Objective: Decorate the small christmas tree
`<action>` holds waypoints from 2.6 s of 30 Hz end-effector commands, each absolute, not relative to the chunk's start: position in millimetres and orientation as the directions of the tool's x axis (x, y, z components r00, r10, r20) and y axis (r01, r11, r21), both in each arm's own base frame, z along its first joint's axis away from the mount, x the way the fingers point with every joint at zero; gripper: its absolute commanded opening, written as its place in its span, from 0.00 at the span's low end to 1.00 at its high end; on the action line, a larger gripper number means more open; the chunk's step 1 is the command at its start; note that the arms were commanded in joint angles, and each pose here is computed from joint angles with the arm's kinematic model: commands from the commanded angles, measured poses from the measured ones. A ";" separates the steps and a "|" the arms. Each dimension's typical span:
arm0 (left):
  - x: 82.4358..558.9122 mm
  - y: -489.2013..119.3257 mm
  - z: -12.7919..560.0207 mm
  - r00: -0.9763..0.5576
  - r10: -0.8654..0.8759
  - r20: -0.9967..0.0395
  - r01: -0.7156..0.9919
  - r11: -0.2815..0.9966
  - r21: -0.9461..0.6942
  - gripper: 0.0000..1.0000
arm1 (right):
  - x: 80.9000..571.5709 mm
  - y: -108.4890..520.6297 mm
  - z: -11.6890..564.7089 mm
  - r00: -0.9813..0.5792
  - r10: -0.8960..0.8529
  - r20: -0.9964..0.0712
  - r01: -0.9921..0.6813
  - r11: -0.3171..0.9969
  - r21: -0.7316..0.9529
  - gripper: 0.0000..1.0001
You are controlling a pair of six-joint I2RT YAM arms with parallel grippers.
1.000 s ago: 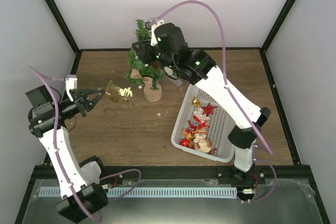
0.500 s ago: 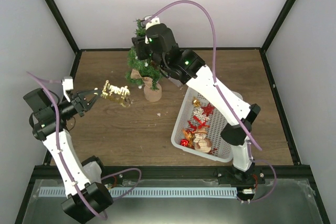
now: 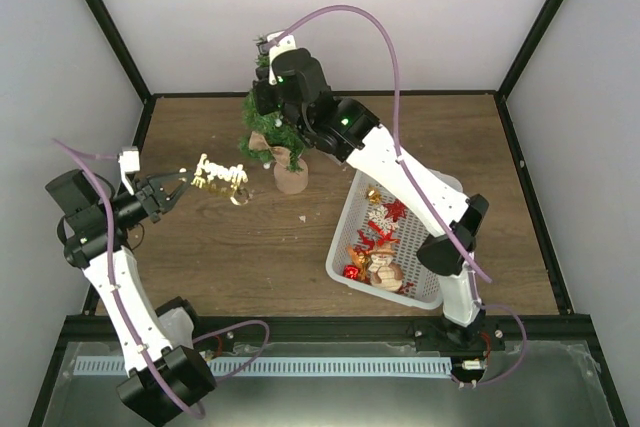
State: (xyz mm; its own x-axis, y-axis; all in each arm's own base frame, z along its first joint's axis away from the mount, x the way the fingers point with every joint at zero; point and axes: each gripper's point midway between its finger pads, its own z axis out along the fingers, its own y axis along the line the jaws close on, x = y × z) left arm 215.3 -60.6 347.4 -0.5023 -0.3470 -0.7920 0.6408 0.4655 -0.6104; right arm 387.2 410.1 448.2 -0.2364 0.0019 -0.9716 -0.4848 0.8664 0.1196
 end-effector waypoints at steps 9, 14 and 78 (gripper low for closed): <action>203.9 -65.3 348.8 -0.499 -0.332 -0.800 0.702 0.387 -0.598 0.00 | 365.7 386.2 487.2 -0.103 0.016 -0.995 -0.651 0.755 0.080 0.01; 204.2 -64.5 347.6 -0.497 -0.332 -0.802 0.702 0.390 -0.596 0.00 | 362.3 369.3 494.6 -0.103 0.007 -0.995 -0.622 0.780 0.070 0.11; 203.7 -62.8 341.3 -0.515 -0.336 -0.789 0.699 0.368 -0.613 0.00 | 348.9 378.5 502.8 0.117 -0.013 -0.993 -0.915 0.387 -0.113 0.01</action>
State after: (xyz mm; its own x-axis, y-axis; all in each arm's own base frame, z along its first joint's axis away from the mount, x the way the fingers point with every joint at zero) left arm 222.8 -51.6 333.1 -0.5082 -0.3713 -0.7771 0.6198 0.4688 -0.6293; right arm 406.6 382.2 439.0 -0.0567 -0.0538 -0.9969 -0.7836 0.6212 0.0110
